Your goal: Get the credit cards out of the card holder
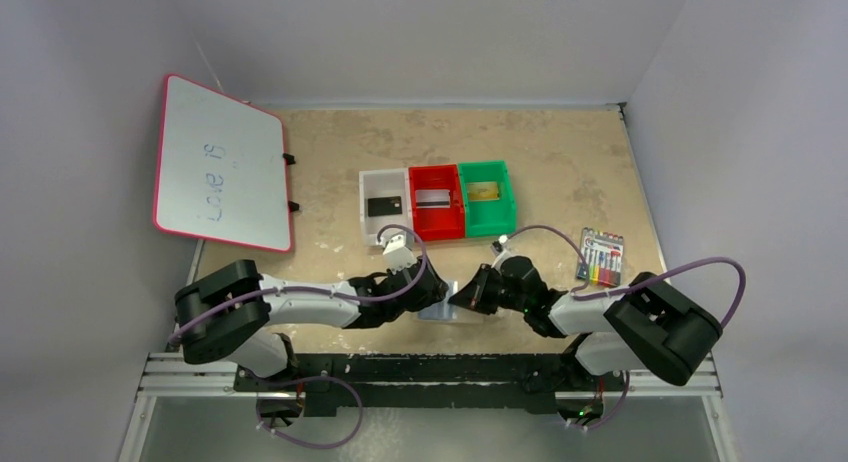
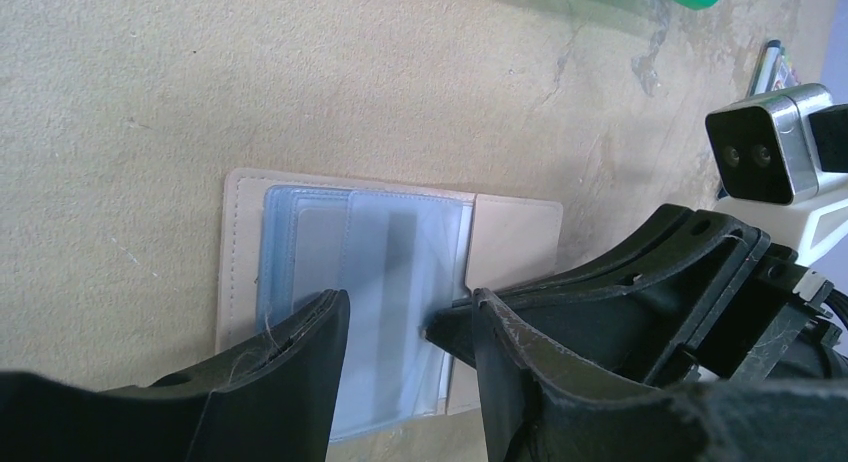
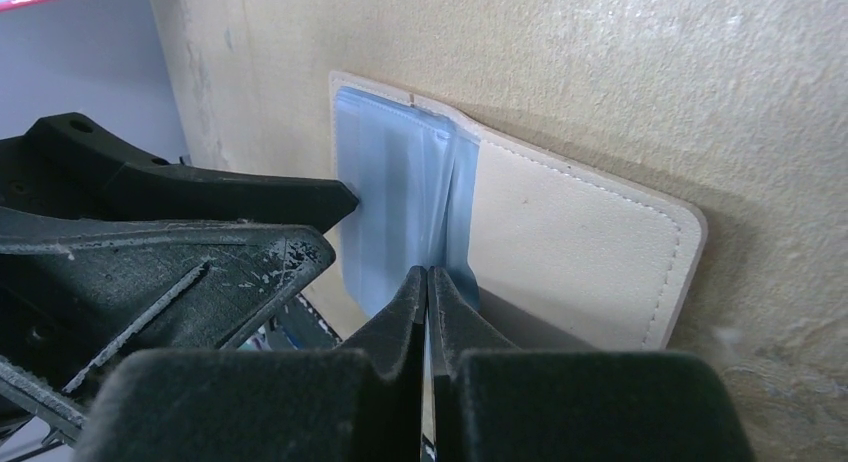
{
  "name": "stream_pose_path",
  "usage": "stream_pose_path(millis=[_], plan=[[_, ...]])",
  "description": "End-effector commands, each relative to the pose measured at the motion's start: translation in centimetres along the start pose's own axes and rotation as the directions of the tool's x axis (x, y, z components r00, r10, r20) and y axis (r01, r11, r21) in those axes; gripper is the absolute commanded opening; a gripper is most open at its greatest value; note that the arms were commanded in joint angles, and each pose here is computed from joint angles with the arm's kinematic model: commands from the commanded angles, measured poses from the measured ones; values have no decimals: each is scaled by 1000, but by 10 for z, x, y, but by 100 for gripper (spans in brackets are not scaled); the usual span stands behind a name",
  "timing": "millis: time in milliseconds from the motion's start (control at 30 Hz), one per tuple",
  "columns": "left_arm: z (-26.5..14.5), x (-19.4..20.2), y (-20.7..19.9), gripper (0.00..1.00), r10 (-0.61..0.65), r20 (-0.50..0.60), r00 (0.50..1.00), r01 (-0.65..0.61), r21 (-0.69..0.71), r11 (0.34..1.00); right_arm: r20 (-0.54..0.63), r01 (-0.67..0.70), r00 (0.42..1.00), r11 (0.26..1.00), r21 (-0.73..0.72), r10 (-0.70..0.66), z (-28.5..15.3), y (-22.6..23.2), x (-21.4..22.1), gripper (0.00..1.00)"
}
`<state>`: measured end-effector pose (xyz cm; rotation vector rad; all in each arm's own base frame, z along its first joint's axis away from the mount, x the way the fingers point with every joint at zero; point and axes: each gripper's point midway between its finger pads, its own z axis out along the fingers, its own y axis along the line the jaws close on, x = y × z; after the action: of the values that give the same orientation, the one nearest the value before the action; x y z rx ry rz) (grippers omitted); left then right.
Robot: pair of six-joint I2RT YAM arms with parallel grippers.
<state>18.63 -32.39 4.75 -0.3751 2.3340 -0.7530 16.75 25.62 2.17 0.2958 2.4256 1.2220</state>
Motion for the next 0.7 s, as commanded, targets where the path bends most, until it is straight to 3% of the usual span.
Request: stream_pose_path(millis=[0, 267, 533, 667], plan=[[3, -2, 3, 49, 28, 22, 999, -27, -62, 998, 17, -1, 1000, 1000, -9, 1, 1, 6, -6, 0], [11, 18, 2, 48, 62, -22, 998, -64, -74, 995, 14, 5, 1000, 1000, 0, -5, 1, 5, -7, 4], [20, 34, -5, 48, 43, -65, 997, -46, -33, 998, 72, 41, 996, 997, 62, -46, -11, 12, -23, 44], [19, 34, -12, 48, 20, -63, 998, -19, 1, 1000, 127, 52, 990, 992, 112, -66, -26, 12, -34, 50]])
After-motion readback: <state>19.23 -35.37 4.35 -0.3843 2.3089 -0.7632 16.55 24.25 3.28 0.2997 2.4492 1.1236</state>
